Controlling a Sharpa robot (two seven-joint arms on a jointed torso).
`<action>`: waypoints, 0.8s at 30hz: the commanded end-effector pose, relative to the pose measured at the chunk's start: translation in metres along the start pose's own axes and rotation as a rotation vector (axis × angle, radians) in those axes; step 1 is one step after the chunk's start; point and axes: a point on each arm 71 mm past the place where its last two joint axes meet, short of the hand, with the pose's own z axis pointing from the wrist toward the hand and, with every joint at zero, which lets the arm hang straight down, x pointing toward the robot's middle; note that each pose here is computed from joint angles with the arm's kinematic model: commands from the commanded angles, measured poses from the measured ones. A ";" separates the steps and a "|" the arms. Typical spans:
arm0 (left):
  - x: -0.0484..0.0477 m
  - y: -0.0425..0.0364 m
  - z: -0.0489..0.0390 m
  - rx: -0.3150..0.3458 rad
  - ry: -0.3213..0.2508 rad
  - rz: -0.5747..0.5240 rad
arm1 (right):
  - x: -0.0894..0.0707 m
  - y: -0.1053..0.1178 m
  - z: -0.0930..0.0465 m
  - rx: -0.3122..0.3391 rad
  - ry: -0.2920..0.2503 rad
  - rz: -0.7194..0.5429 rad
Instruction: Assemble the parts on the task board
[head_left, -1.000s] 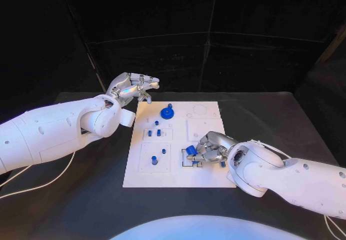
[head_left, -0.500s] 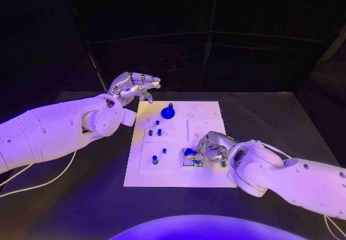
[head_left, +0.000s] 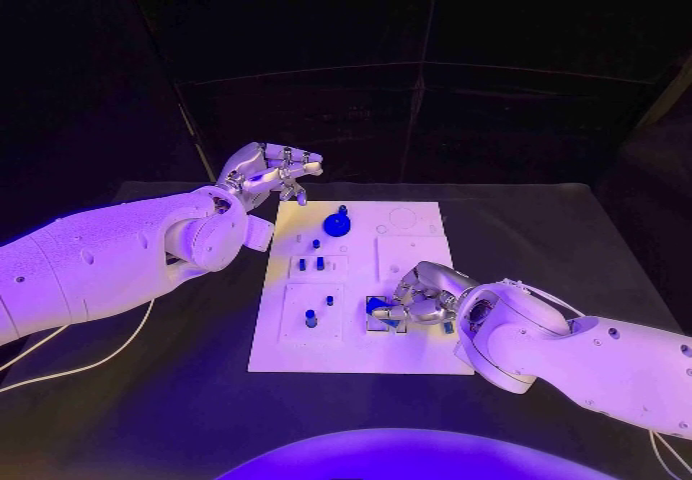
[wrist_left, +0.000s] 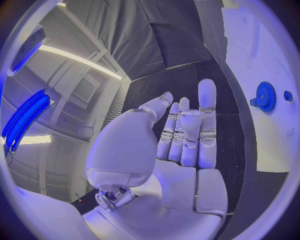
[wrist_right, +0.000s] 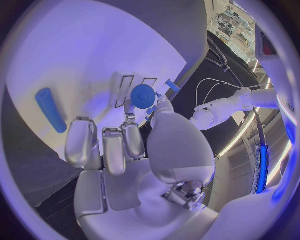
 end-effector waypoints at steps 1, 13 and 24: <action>0.0012 -0.0015 0.0004 0.008 0.009 -0.007 | 0.000 0.002 0.000 -0.016 0.000 -0.009; -0.0006 -0.0018 -0.0005 0.010 0.003 -0.005 | 0.000 0.007 -0.006 -0.065 0.016 -0.023; -0.0025 -0.0019 -0.0017 0.009 -0.001 -0.004 | -0.001 0.006 -0.014 -0.076 0.023 -0.054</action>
